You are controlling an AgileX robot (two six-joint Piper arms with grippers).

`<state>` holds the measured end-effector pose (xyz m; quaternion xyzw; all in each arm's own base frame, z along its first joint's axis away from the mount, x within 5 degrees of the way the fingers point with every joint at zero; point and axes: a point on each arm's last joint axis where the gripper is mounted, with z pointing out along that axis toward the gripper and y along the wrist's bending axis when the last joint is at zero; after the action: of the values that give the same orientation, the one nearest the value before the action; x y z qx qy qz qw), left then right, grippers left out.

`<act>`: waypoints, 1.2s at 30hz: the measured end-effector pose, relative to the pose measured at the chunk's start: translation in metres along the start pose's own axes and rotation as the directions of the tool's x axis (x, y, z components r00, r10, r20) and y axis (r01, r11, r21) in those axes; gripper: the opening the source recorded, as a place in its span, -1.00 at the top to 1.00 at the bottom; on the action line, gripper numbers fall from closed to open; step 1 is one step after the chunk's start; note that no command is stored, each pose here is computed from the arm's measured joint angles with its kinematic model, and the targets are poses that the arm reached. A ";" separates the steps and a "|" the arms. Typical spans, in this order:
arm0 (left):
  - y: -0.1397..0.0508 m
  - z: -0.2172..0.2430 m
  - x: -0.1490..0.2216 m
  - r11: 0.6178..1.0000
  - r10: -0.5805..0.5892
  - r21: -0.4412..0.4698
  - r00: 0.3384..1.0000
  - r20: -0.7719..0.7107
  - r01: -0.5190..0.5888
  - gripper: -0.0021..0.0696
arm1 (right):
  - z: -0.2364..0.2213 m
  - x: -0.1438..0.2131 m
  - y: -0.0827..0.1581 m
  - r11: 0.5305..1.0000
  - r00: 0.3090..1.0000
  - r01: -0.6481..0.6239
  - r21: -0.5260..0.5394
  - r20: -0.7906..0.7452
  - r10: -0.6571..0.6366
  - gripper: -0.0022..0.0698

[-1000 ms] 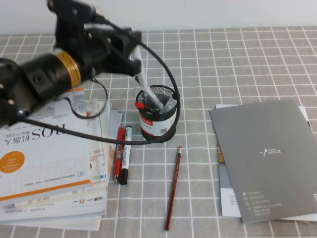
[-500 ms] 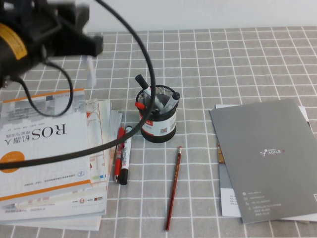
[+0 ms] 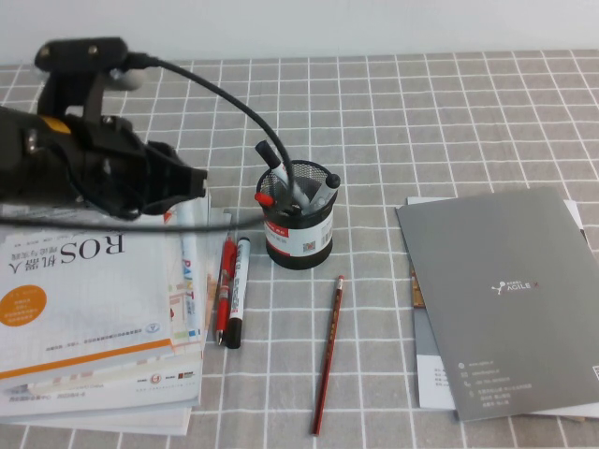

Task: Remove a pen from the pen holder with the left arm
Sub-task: 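Take a marker out of the pen holder and lay it on the table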

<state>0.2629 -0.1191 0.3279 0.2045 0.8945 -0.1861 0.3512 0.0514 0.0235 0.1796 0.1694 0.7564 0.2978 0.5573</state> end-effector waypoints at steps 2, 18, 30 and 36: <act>0.011 0.011 0.002 0.998 -0.061 -0.001 0.998 -0.030 0.061 0.67 | 0.000 0.000 0.000 1.000 1.000 0.000 0.000 0.000 0.000 0.97; 0.047 0.107 -0.003 0.968 -0.195 0.105 0.949 -0.248 0.227 0.67 | 0.000 0.000 0.000 1.000 1.000 0.000 0.000 0.000 0.000 0.97; 0.058 0.143 -0.001 0.964 -0.190 0.112 0.922 -0.336 0.240 0.67 | 0.000 0.000 0.000 1.000 1.000 0.000 0.000 0.000 0.000 0.97; 0.062 0.148 0.000 0.966 -0.195 0.101 0.924 -0.328 0.239 0.64 | 0.000 0.000 0.000 1.000 1.000 0.000 0.000 0.000 0.000 0.97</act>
<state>0.3750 -0.1373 0.2151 0.1551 0.9411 -0.2506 0.1656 0.0514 0.0235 0.1796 0.1694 0.7564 0.2978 0.5573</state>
